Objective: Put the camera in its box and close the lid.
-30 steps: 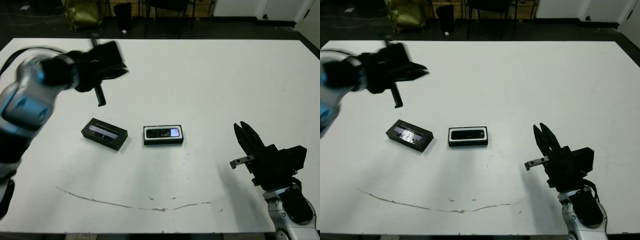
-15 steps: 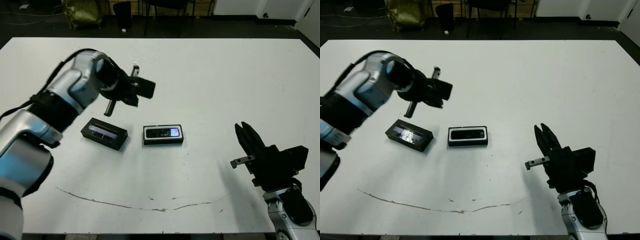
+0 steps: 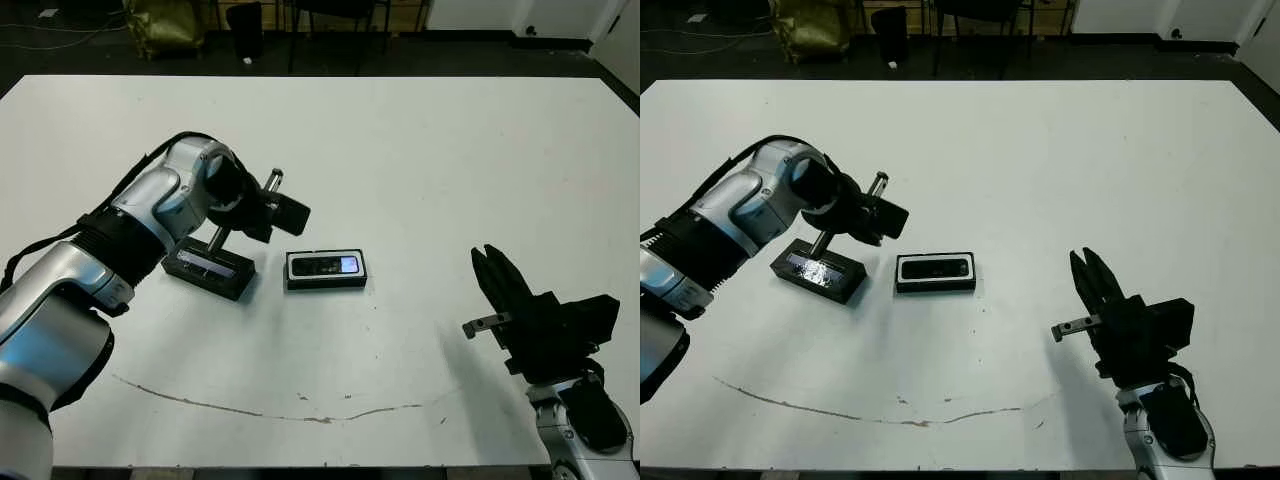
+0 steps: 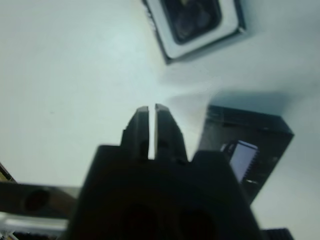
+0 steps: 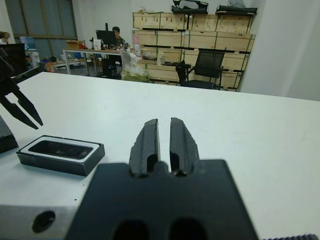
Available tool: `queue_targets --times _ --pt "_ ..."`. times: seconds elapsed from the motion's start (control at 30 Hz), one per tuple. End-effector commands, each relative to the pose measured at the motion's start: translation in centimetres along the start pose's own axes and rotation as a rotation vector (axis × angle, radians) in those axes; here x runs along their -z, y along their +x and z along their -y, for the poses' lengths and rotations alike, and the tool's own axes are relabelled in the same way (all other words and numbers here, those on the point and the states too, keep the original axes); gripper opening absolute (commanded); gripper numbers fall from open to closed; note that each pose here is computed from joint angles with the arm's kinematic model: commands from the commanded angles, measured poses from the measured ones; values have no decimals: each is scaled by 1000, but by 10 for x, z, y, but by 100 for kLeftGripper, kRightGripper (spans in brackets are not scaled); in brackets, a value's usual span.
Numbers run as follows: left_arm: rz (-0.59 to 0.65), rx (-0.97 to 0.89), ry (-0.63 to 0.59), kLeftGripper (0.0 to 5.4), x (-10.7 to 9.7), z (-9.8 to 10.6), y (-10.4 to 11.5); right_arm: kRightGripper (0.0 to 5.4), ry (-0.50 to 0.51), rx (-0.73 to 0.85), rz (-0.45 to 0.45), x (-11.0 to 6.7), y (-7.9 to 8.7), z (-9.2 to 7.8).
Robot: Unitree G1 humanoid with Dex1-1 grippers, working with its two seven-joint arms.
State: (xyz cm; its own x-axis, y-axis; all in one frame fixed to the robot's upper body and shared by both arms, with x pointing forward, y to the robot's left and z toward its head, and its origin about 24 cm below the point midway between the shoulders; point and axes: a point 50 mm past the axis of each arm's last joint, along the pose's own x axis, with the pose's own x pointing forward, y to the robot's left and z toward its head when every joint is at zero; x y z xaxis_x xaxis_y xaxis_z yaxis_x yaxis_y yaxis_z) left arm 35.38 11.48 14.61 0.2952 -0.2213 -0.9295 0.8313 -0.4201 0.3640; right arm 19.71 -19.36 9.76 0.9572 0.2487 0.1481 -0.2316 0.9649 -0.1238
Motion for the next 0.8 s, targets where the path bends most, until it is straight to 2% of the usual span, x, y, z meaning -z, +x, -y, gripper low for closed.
queue_targets --times 0.03,0.37,0.8 --pt "-34 61 1 0 6 10 10 1 -1 3 -32 4 -4 3" --pt "-37 153 -24 0 12 20 11 1 -7 3 -30 3 -5 2" --pt "-40 226 46 0 11 34 6 1 -7 5 -28 2 -6 4"
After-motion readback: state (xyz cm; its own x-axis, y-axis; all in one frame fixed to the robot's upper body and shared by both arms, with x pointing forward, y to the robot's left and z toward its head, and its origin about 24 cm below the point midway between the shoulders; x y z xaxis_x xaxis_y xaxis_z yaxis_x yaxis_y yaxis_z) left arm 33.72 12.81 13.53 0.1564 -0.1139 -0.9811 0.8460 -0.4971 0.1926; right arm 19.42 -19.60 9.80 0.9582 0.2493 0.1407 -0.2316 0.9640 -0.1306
